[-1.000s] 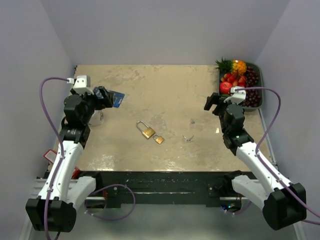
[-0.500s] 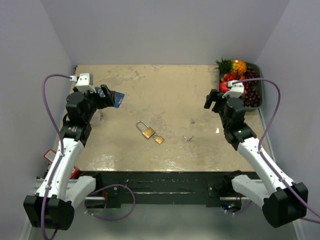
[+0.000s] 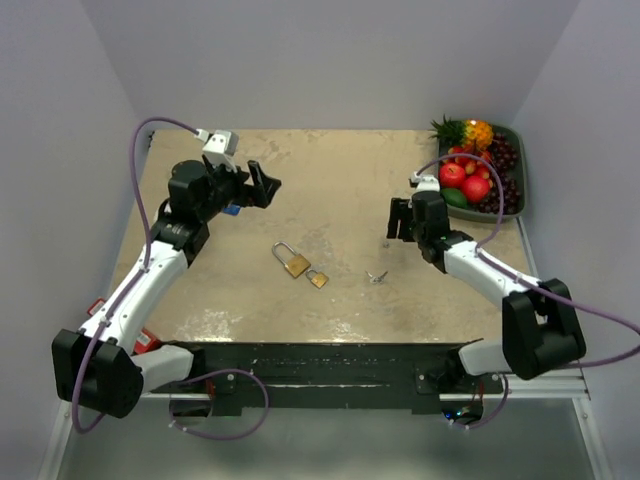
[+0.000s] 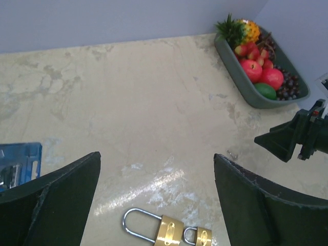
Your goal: Unlock with the key
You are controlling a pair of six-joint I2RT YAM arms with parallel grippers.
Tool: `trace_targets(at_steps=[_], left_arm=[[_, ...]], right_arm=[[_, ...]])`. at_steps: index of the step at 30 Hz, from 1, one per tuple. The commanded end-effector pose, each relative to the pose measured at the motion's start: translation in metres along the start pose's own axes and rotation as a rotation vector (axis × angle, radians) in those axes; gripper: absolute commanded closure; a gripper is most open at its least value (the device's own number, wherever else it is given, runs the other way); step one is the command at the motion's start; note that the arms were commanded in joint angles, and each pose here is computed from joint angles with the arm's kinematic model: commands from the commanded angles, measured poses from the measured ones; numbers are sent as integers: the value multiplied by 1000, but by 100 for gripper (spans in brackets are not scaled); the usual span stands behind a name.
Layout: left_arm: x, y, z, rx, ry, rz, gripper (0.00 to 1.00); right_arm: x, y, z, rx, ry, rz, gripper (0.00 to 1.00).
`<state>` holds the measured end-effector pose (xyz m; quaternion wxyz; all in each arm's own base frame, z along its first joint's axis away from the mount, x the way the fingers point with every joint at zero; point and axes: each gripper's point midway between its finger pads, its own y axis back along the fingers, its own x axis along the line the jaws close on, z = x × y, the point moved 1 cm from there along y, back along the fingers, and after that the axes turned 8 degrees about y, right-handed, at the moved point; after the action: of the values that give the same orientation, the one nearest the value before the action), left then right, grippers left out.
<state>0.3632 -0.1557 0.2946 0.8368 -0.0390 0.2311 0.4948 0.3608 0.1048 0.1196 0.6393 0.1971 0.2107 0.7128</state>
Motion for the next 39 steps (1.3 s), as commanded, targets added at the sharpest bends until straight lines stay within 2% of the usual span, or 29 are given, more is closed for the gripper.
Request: trace_targets(at_steps=[1, 10, 13, 29, 39], left_arm=[[5, 2, -11, 0, -14, 1, 4], [-1, 6, -6, -10, -33, -21, 3], [0, 4, -8, -5, -27, -24, 3], [-6, 3, -14, 14, 6, -60, 3], [-8, 4, -13, 12, 10, -67, 3]], right_arm=[[10, -13, 7, 9, -19, 28, 32], [24, -36, -8, 93, 30, 104, 40], [31, -41, -24, 162, 32, 131, 45], [39, -43, -53, 215, -47, -8, 46], [41, -48, -61, 243, -60, -38, 54]])
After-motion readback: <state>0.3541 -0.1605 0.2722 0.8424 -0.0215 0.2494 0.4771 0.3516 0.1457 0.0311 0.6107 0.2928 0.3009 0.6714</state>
